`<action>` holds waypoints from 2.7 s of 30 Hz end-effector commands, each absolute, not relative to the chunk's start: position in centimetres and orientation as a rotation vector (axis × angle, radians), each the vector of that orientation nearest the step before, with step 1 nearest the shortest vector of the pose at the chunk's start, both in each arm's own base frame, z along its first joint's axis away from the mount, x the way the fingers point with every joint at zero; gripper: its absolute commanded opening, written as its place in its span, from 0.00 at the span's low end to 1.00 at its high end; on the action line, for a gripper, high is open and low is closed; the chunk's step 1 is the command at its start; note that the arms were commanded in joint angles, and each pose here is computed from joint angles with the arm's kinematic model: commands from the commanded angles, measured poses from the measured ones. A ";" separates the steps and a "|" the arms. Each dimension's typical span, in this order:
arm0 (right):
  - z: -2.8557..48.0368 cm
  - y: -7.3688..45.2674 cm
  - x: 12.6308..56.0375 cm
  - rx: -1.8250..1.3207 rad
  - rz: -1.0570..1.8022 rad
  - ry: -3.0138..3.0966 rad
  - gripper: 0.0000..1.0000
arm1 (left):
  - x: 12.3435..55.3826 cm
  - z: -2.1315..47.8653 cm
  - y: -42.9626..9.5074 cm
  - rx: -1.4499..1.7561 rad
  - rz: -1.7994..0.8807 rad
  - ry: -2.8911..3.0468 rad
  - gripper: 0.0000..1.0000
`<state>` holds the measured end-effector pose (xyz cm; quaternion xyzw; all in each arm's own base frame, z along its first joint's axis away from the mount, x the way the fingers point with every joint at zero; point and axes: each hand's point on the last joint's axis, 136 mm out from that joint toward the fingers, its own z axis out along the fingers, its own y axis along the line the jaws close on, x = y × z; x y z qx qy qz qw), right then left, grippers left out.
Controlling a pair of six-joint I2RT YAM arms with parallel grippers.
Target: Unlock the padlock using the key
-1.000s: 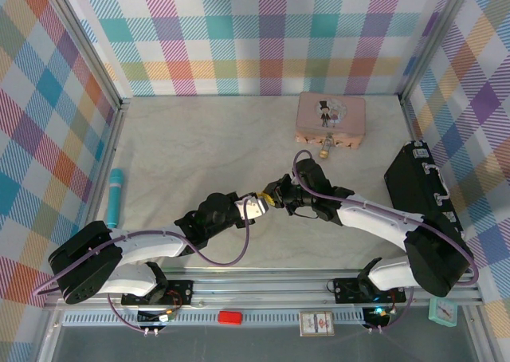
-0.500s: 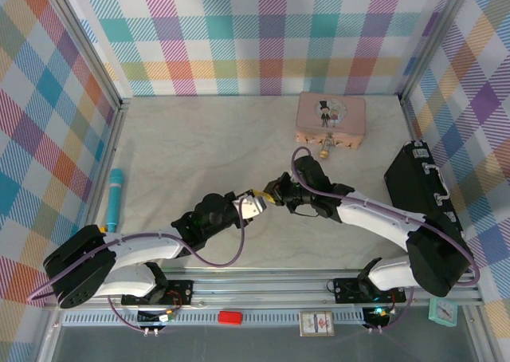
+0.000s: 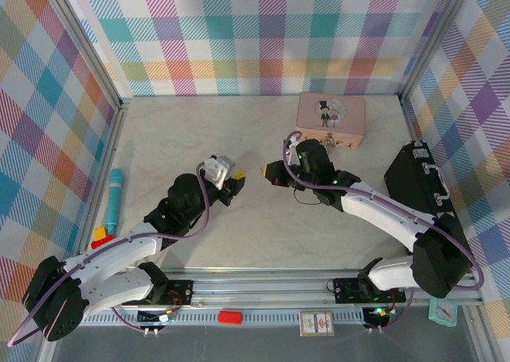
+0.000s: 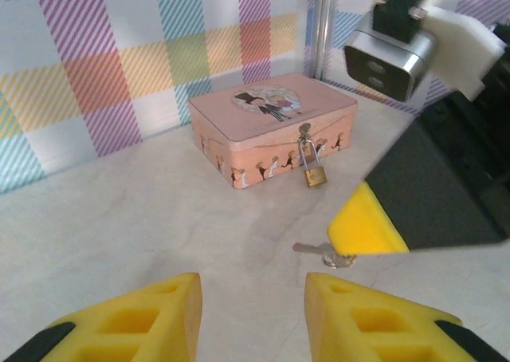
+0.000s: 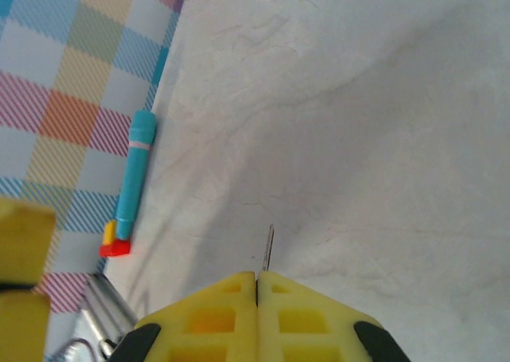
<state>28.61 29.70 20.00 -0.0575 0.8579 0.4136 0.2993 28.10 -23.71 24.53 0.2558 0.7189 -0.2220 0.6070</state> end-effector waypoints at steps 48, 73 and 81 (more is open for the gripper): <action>22.8 30.0 27.6 -0.613 0.833 1.638 0.00 | 31.5 23.0 -26.4 0.348 -1.357 1.925 0.36; 24.6 33.4 27.1 -0.739 0.461 1.474 0.00 | 28.8 21.8 -24.8 -0.337 -1.189 2.456 0.33; 23.6 33.6 27.1 -0.762 0.401 1.480 0.00 | 29.1 22.8 -24.7 -0.357 -1.190 2.425 0.33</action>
